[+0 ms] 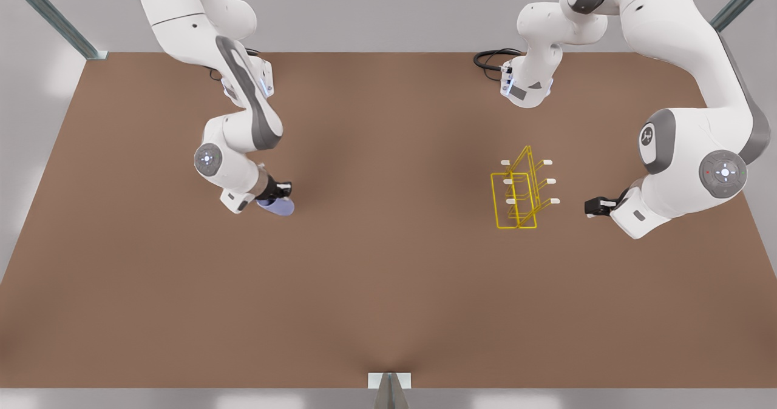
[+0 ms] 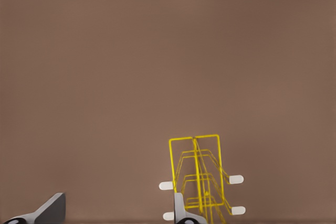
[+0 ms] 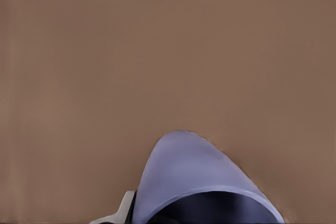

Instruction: Place the cup on the cup holder

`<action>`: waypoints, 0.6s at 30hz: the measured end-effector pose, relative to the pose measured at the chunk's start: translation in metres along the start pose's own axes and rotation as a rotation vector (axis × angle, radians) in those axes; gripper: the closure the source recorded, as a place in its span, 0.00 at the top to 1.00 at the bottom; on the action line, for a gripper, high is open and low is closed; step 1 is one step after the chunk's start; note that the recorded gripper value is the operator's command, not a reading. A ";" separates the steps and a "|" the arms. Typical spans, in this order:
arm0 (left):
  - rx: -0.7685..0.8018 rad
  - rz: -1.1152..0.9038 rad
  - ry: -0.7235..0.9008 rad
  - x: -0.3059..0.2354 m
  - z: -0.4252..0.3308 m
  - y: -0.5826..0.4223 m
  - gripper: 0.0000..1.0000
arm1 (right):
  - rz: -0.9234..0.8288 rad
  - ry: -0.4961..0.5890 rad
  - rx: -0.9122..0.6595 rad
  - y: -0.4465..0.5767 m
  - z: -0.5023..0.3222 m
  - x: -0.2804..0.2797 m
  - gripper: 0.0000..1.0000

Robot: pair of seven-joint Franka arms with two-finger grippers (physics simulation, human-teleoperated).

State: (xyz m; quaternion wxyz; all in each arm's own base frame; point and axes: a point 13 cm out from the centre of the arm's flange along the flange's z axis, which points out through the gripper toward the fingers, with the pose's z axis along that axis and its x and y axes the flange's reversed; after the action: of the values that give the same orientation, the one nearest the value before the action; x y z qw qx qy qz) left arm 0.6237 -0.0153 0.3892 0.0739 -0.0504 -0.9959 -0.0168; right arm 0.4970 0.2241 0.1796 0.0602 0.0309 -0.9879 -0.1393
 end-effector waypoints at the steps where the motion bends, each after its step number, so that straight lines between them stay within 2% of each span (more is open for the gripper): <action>1: 0.000 0.000 0.000 0.000 0.000 0.000 1.00 | 0.028 0.012 -0.053 0.010 0.000 -0.004 0.21; 8: 0.000 0.001 -0.001 -0.001 0.001 -0.001 1.00 | 0.158 0.131 -0.408 0.097 0.045 -0.006 0.21; 18: -0.001 0.002 -0.001 -0.004 0.005 -0.002 1.00 | 0.187 0.179 -0.795 0.239 0.096 -0.040 0.21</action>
State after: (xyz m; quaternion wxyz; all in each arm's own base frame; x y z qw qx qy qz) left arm 0.6267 -0.0174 0.3840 0.0732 -0.0513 -0.9958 -0.0173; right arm 0.5134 0.4828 0.1509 0.1656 -0.0725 -0.8465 -0.5007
